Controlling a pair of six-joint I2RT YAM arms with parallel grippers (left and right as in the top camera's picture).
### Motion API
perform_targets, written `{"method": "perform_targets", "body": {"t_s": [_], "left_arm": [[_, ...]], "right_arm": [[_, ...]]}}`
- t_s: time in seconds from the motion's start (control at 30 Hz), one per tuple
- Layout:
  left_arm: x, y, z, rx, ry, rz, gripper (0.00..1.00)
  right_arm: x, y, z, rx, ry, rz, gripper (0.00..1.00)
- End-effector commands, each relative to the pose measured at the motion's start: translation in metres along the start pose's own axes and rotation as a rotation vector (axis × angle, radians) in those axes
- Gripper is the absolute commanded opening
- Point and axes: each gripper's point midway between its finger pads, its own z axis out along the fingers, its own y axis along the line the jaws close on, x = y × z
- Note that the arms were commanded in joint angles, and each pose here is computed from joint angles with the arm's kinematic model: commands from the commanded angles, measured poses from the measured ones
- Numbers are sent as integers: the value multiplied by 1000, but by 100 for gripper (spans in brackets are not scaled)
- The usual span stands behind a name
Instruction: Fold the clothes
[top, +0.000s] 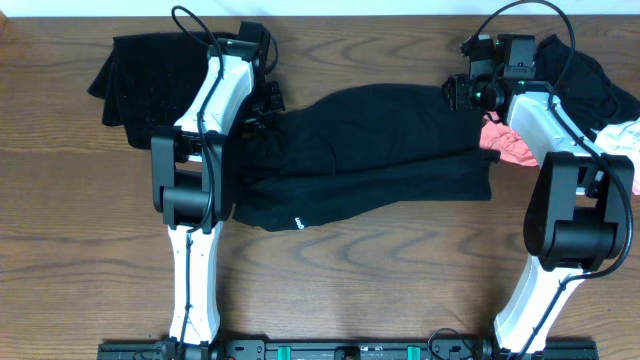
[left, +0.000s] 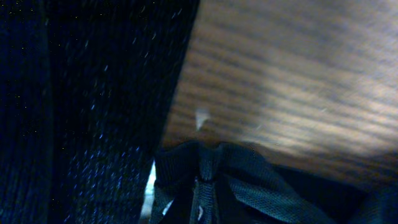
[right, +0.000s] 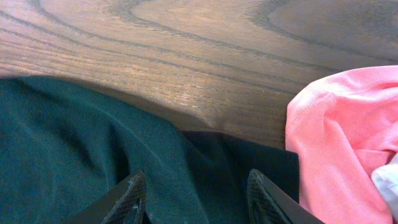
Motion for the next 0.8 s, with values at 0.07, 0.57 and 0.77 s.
{"method": "perform_targets", "body": {"t_s": [0.07,0.57,0.77], "left_arm": [[-19,-10,-29,37,-87,31,6],[-33,-21,-126,99,-275,68,6],[-33,-22,-139,103,-297,73,6]], "right_arm": [[0,8,6,-21,6,2,50],[0,8,6,-20,6,2,50],[-5,5,8,-6,-18,-12,50]]}}
